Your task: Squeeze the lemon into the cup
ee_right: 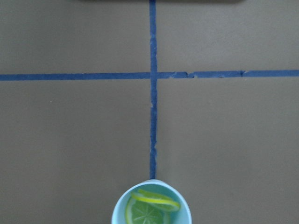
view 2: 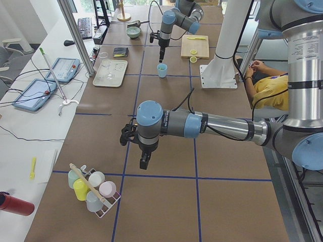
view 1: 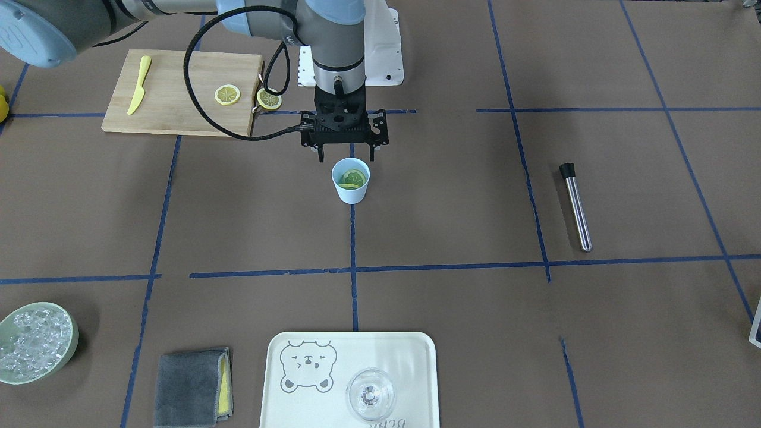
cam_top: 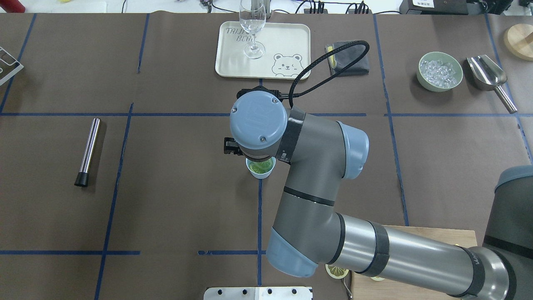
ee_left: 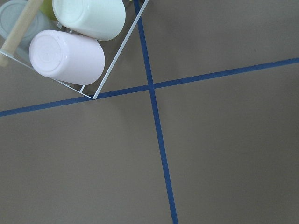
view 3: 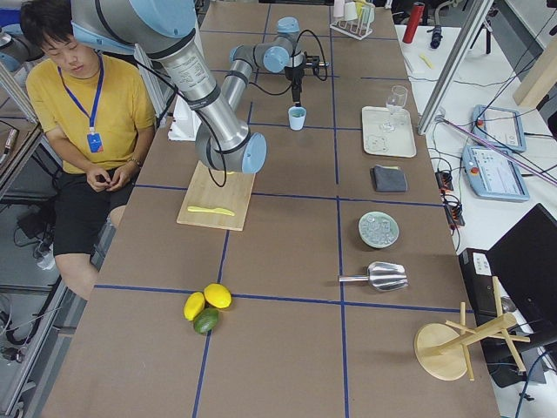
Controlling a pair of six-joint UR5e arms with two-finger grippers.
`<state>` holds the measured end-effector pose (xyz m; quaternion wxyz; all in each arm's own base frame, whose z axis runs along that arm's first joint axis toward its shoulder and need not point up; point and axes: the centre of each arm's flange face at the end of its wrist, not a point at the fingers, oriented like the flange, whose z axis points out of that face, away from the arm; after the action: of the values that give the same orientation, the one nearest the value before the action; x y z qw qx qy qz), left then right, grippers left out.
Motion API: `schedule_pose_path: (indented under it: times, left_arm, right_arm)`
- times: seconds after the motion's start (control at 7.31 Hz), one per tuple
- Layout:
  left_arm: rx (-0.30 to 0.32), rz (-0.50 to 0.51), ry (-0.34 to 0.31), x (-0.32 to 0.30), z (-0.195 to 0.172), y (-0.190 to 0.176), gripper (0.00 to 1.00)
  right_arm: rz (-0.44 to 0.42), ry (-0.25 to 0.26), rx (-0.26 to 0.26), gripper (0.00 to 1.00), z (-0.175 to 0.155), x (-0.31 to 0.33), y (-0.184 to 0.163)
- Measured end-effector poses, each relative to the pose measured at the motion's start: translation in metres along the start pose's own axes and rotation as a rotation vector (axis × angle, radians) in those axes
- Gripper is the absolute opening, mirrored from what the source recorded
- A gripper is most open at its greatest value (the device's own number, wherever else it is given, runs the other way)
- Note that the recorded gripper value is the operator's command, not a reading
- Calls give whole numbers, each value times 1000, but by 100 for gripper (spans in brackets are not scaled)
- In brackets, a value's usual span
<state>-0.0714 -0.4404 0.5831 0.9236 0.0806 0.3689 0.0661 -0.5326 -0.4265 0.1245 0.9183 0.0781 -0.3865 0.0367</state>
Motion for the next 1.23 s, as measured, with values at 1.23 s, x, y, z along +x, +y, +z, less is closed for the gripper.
schedule_pose_path:
  times: [1.23]
  left_arm:
    - [-46, 32, 12, 19, 20, -8, 100]
  right_arm:
    - [-424, 99, -189, 100, -60, 602, -94]
